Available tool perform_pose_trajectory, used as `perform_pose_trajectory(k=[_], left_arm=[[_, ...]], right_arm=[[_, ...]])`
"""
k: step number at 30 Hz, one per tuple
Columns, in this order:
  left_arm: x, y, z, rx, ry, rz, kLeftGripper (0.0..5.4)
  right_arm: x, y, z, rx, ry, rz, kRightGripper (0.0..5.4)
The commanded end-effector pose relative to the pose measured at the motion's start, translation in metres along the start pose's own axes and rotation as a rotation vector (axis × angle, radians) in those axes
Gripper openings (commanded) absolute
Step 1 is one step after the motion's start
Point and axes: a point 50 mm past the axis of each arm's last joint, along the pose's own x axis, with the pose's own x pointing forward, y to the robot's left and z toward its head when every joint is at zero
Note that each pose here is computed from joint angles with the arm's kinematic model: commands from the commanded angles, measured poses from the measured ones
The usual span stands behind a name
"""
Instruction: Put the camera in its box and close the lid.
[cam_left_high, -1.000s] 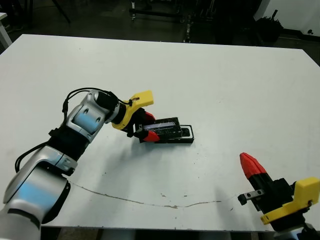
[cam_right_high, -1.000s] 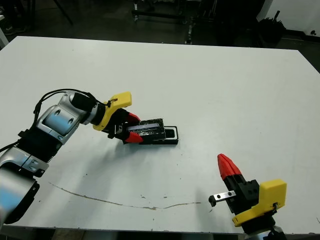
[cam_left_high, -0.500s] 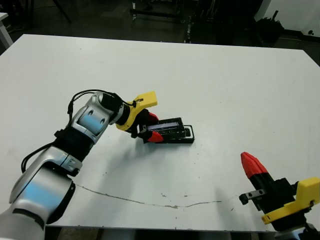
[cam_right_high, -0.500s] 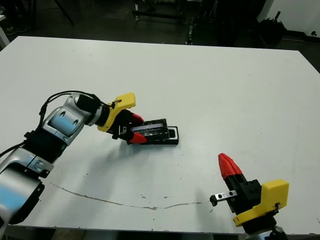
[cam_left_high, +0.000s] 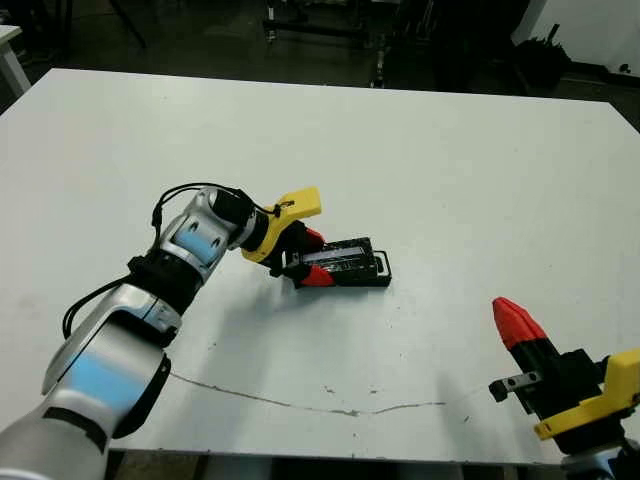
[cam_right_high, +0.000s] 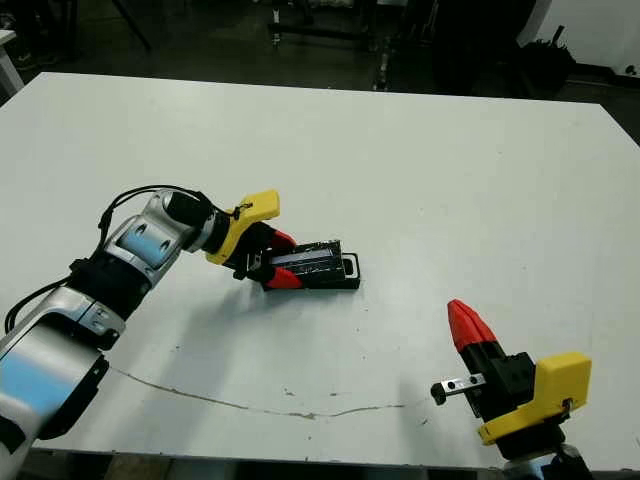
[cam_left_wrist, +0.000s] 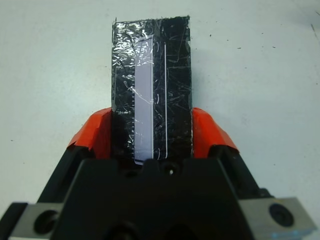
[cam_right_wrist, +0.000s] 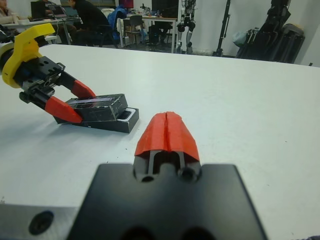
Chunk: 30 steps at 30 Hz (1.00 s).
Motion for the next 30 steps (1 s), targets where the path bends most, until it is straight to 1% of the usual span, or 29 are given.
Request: perform_pose_trajectory(k=[1, 5, 10, 16, 23, 28, 30], left_arm=[[0.022, -0.007, 0.005, 0.021, -0.014, -0.042, 3.15], [0.029, -0.009, 0.01, 0.027, -0.012, -0.045, 3.15], [0.036, -0.012, 0.014, 0.07, -0.031, -0.056, 3.15], [0.045, -0.017, 0.017, 0.074, -0.038, -0.076, 3.15], [0.054, -0.021, 0.023, 0.105, -0.002, -0.084, 3.15], [0.052, -0.021, 0.02, 0.126, 0.051, -0.067, 3.15], [0.052, -0.02, 0.017, 0.114, 0.071, -0.056, 3.15]], right_arm=[[-0.001, -0.003, -0.001, -0.019, 0.027, -0.006, 0.0], [-0.001, -0.003, -0.002, -0.013, 0.024, -0.006, 0.0], [-0.001, -0.002, -0.003, -0.002, 0.03, -0.004, 0.0], [-0.003, -0.002, -0.003, 0.006, 0.032, -0.006, 0.0], [-0.004, -0.001, -0.004, 0.007, 0.038, -0.012, 0.0], [-0.004, 0.0, -0.004, 0.001, 0.031, -0.01, 0.0], [-0.004, 0.0, -0.004, 0.004, 0.029, -0.011, 0.0]])
